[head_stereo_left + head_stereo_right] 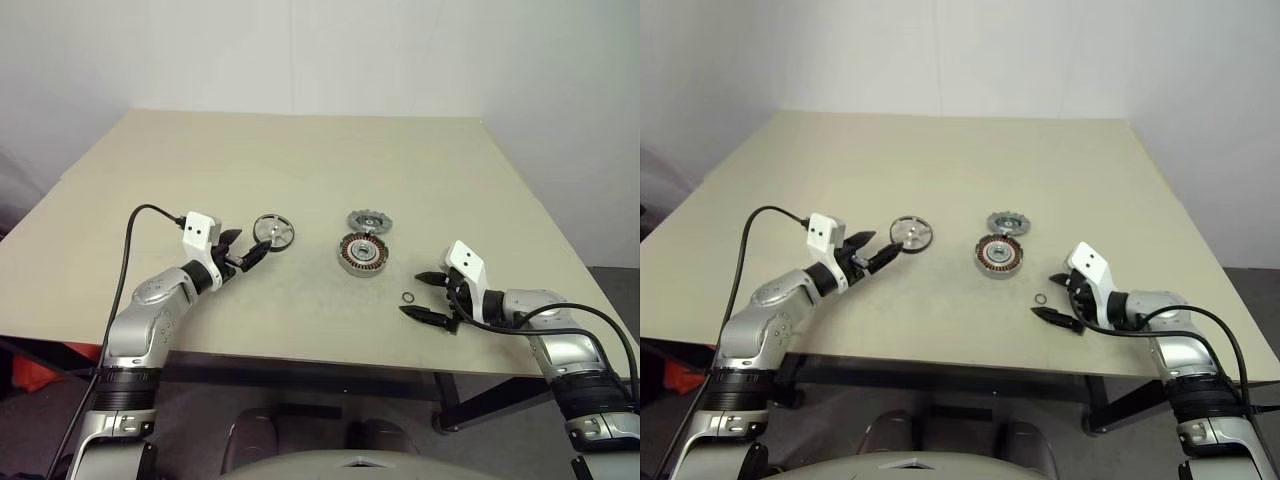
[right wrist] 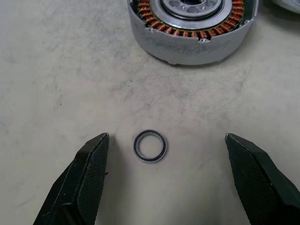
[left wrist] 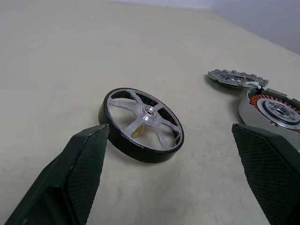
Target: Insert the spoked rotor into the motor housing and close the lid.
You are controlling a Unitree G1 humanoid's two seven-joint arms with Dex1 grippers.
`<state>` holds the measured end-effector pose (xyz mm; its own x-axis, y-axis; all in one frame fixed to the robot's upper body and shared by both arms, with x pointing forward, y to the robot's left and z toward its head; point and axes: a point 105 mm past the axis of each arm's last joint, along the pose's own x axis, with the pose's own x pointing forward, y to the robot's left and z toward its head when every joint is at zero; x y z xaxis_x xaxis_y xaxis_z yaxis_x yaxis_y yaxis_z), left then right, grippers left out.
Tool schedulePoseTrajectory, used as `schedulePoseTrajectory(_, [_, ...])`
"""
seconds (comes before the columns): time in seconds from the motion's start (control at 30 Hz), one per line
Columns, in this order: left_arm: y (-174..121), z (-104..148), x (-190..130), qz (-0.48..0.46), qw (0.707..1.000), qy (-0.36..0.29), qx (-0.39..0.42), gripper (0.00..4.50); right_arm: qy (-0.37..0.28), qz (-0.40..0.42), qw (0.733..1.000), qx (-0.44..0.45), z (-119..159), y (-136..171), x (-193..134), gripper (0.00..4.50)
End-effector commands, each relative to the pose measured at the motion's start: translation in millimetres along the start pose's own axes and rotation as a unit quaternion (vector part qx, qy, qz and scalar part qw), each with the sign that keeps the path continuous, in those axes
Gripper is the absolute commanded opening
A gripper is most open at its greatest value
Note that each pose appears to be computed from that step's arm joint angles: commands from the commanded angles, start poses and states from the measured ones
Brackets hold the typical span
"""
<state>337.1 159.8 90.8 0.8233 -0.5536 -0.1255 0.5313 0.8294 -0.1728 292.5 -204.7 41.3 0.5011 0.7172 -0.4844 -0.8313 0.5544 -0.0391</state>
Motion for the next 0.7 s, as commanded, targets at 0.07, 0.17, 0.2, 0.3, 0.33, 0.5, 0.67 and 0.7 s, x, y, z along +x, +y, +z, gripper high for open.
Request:
schedulePoseTrajectory(0.07, [-0.2,10.4,-0.1,-0.003,1.0,-0.014,0.011,4.47,-0.021,-0.002,1.0,-0.015,10.7,-3.2,-1.5,4.5])
schedulePoseTrajectory(0.17, [0.2,10.5,-0.1,-0.003,1.0,-0.014,0.011,4.47,-0.021,0.003,1.0,-0.012,6.3,-1.5,-2.3,4.5])
schedulePoseTrajectory(0.2, [0.4,10.5,-0.1,-0.003,1.0,-0.014,0.011,4.47,-0.021,0.004,1.0,-0.011,5.2,-1.0,-2.1,4.5])
schedulePoseTrajectory(0.3, [1.1,11.0,-0.1,-0.002,1.0,-0.014,0.012,4.5,-0.019,0.006,1.0,-0.01,1.4,-0.2,-1.6,4.08])
schedulePoseTrajectory(0.33, [1.5,11.3,-0.2,-0.002,1.0,-0.014,0.012,4.5,-0.019,0.006,1.0,-0.01,0.7,0.0,-1.3,3.91])
schedulePoseTrajectory(0.5, [2.9,21.4,-0.7,-0.001,0.999,-0.033,0.004,4.5,-0.017,0.006,1.0,-0.013,-0.5,-1.1,-1.4,2.21])
schedulePoseTrajectory(0.67, [5.3,25.0,-0.9,0.001,0.999,-0.036,0.006,4.5,-0.017,0.003,1.0,-0.019,3.2,-3.1,-0.8,1.87])
schedulePoseTrajectory(0.7, [5.4,25.2,-0.9,0.001,0.999,-0.036,0.007,4.5,-0.017,0.003,1.0,-0.019,3.6,-3.2,-0.7,1.87])
